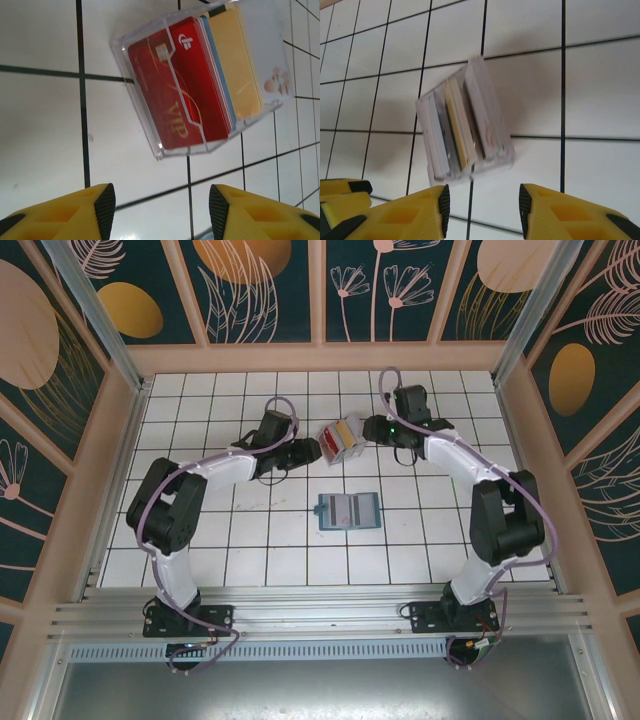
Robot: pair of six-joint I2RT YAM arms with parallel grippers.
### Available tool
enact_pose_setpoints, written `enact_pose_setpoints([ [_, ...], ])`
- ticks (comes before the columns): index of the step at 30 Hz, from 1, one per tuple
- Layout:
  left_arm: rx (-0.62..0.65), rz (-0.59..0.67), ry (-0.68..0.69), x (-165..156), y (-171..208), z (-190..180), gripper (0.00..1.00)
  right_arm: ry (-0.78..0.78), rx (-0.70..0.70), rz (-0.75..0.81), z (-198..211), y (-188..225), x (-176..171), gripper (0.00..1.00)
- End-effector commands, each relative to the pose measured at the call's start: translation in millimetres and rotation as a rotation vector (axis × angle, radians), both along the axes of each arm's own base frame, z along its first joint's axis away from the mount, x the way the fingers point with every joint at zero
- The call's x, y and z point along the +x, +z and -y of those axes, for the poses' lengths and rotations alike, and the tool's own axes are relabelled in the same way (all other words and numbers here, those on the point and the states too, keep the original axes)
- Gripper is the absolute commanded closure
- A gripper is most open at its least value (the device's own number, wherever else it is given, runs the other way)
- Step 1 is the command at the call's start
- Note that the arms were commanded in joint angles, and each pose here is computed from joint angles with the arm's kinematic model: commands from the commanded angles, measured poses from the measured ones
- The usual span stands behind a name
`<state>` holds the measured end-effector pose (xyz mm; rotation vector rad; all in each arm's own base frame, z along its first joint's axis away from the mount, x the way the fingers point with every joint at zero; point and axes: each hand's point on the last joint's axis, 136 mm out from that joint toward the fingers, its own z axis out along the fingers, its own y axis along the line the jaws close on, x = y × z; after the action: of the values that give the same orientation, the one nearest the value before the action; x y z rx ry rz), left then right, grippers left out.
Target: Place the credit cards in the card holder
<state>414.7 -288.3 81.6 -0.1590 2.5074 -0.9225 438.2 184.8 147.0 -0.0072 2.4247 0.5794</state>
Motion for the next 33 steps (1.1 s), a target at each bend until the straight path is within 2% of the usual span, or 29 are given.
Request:
enact_pose_setpoints([
  [1, -0.026, -0.009, -0.013, 14, 4, 13, 0.46, 0.018, -0.061, -0.026, 2, -11, 14, 0.56],
  [12, -0.007, -0.046, 0.002, 35, -21, 21, 0.46, 0.083, -0.07, -0.088, -17, -38, 48, 0.54],
  [33, 0.049, -0.09, 0.009, 46, -58, 23, 0.47, 0.113, -0.121, -0.148, -24, -69, 56, 0.51],
])
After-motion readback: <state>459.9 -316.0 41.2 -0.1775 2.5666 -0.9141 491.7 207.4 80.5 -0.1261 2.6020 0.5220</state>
